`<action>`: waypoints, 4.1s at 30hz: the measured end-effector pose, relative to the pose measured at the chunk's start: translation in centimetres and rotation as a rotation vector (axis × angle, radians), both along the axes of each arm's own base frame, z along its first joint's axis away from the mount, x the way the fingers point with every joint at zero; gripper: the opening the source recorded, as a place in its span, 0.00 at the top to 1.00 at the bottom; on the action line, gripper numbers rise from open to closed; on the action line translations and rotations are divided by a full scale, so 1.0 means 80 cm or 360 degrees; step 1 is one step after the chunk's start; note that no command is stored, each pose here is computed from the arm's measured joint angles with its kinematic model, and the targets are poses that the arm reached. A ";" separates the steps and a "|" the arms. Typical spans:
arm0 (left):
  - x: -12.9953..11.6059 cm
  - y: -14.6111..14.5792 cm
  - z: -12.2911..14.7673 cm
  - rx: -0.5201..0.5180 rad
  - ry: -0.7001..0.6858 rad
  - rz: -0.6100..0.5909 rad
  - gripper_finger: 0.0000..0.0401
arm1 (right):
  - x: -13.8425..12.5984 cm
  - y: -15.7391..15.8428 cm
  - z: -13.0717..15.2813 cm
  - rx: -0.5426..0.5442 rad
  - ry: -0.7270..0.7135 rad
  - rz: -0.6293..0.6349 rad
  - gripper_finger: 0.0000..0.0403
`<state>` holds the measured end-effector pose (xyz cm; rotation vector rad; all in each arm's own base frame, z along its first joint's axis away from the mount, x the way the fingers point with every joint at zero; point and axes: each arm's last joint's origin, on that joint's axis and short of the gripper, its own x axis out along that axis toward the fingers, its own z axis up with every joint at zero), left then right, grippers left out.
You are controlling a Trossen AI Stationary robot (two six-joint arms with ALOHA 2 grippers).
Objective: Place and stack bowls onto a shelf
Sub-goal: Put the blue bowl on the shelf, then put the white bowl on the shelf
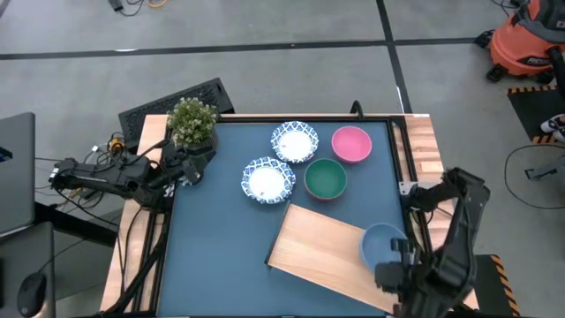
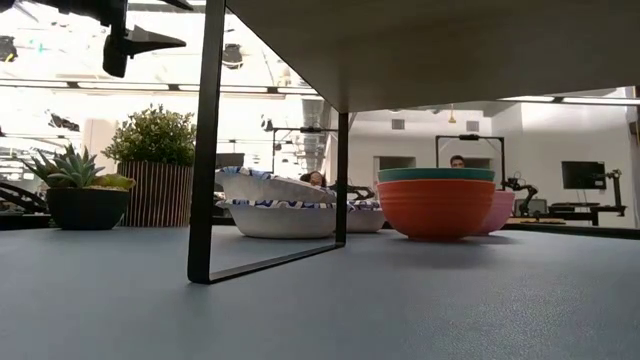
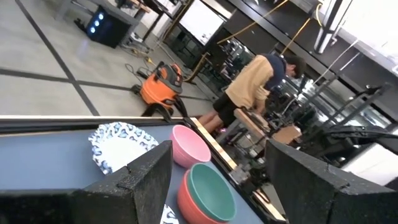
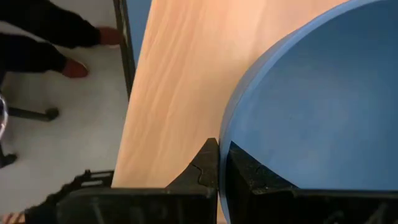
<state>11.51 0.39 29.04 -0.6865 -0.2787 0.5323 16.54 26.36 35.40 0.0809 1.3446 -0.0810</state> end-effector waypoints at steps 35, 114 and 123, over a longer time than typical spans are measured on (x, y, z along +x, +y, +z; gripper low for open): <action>0.091 -0.023 0.051 0.0123 0.0909 -0.0594 0.39 | 0.012 -0.110 0.129 0.0076 -0.0749 -0.0103 0.51; 0.003 -0.007 0.188 -0.0002 0.0686 -0.0321 0.39 | 0.420 -0.330 -0.173 -0.0253 -0.0532 -0.0088 0.52; 0.002 -0.007 0.186 -0.0003 0.0712 -0.0331 0.39 | 0.416 -0.332 -0.184 -0.0216 -0.0476 -0.0061 0.52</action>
